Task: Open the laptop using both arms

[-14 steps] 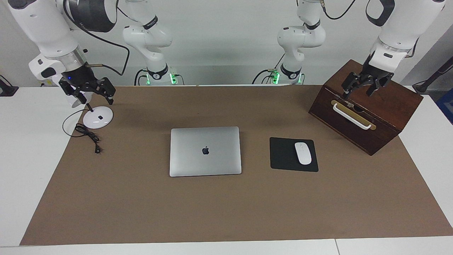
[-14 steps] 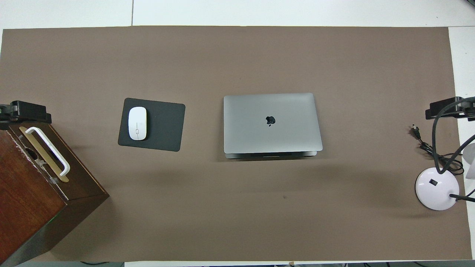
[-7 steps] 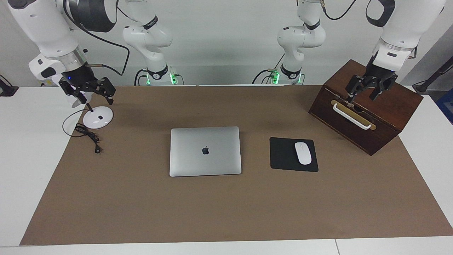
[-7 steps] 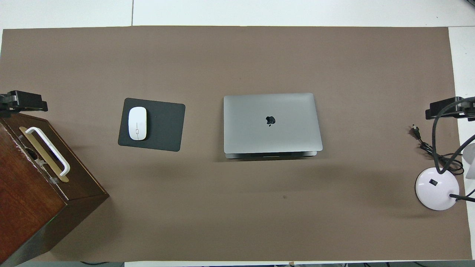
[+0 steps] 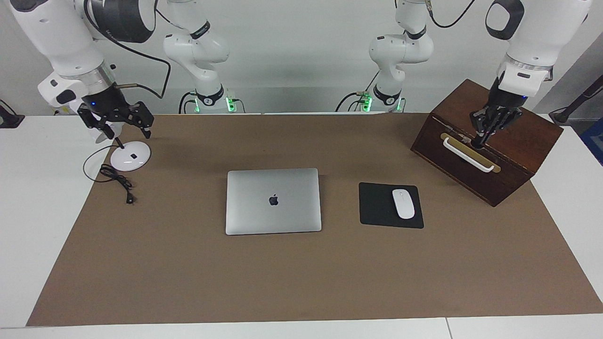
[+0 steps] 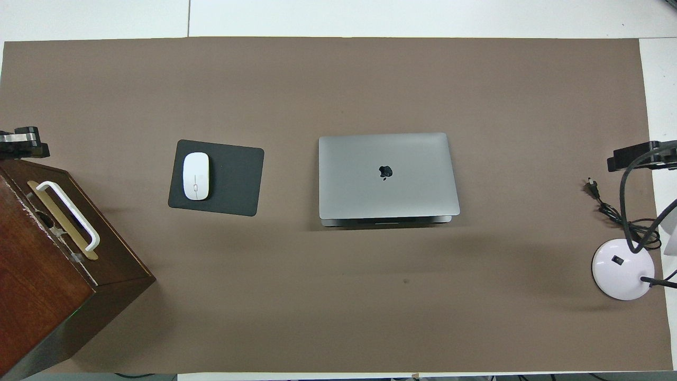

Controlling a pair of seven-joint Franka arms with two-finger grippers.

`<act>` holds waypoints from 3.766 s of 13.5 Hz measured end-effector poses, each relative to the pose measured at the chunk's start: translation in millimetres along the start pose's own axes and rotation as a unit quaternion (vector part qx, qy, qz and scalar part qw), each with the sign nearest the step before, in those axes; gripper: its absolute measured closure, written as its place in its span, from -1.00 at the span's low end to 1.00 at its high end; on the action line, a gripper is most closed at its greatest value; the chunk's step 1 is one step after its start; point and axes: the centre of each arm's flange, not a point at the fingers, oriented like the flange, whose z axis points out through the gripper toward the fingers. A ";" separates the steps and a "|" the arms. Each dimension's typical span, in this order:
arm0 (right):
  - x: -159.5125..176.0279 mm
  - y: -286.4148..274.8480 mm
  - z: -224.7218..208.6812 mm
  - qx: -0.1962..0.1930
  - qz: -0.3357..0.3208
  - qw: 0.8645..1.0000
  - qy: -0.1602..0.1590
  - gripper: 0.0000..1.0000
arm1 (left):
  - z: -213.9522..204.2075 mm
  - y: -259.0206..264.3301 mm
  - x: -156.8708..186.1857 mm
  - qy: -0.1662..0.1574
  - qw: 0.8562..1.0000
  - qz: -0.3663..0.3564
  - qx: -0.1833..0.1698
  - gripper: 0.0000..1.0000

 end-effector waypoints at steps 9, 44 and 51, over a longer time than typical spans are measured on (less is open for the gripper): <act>0.8 6.4 -1.1 -0.001 0.003 1.000 0.007 -1.00 | -6.8 -0.6 12.7 0.059 0.998 -0.007 -0.031 0.98; -95.8 -234.3 99.0 0.231 0.302 0.907 0.180 -1.00 | 236.5 240.3 -258.4 0.162 0.927 0.314 -0.130 0.98; -121.8 -260.0 127.8 0.275 0.362 0.870 0.191 -1.00 | 252.7 263.3 -281.5 0.165 0.902 0.375 -0.132 0.98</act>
